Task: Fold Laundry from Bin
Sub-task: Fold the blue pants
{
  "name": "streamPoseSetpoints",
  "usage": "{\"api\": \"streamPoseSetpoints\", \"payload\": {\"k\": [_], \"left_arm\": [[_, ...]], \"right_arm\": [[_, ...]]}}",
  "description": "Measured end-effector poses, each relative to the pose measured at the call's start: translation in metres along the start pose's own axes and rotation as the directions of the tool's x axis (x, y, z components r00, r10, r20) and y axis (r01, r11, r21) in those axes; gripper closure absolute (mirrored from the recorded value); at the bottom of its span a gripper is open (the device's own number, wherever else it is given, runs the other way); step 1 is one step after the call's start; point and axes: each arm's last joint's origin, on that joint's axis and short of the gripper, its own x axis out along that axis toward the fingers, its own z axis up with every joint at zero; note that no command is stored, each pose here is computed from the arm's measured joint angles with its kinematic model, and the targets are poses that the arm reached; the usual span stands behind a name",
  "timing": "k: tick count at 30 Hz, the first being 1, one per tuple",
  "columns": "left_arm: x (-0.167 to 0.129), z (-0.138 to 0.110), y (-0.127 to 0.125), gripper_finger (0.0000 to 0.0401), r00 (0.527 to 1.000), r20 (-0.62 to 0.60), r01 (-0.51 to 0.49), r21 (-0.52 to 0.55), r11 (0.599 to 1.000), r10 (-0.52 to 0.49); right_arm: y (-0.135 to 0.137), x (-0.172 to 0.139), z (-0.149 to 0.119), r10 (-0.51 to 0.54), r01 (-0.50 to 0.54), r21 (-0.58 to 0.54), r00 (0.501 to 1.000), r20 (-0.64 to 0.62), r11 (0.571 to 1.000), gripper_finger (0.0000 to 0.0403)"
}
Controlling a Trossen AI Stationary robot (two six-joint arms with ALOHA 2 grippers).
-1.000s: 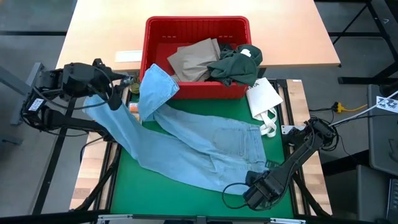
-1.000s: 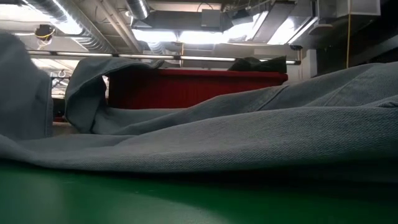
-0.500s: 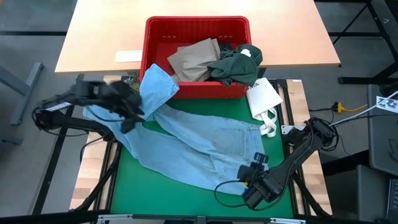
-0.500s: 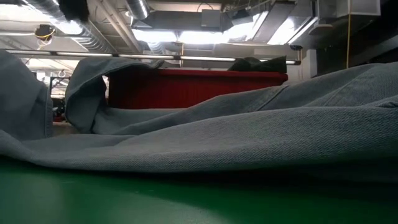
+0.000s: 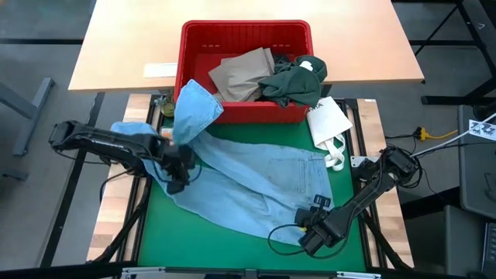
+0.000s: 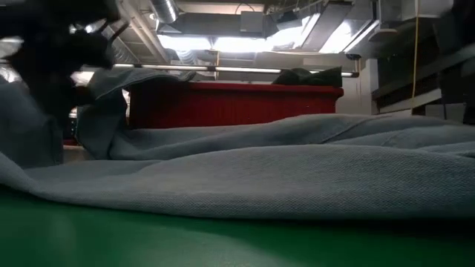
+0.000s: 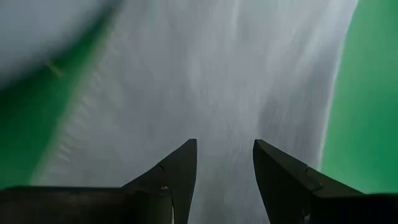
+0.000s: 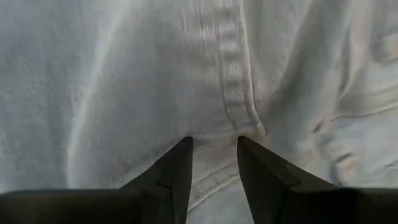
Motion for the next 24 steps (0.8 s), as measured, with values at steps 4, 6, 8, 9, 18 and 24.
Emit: {"api": "streamPoseSetpoints", "payload": {"k": [4,6,8,9,18,24], "left_arm": [[0.026,-0.017,-0.004,0.0250,0.993,-0.119,-0.012,0.000,1.000,0.012],[0.034,-0.023,-0.007,0.0250,0.985,-0.169,-0.022,0.004,1.000,0.022],[0.040,-0.026,-0.012,0.0250,0.977,-0.209,-0.022,0.020,1.000,0.026],[0.043,-0.027,-0.014,0.0250,0.974,-0.228,-0.012,0.029,1.000,0.018],[0.061,-0.042,-0.042,0.0271,0.895,-0.419,0.169,-0.001,0.986,-0.154],[0.062,-0.041,-0.062,0.0303,0.854,-0.415,0.324,-0.046,0.945,-0.313]], "right_arm": [[-0.006,0.012,-0.009,0.012,-0.003,0.072,0.991,-0.131,0.997,0.0276],[-0.008,0.016,-0.012,0.021,-0.003,0.095,0.981,-0.191,0.995,0.0276],[-0.010,0.019,-0.015,0.037,-0.008,0.117,0.968,-0.249,0.993,0.0276],[-0.010,0.019,-0.016,0.047,-0.013,0.123,0.961,-0.273,0.992,0.0276],[-0.003,0.019,-0.016,0.151,-0.120,0.111,0.930,-0.336,0.987,0.0276],[-0.001,0.018,-0.017,0.198,-0.172,0.102,0.904,-0.379,0.980,0.0276]]}}
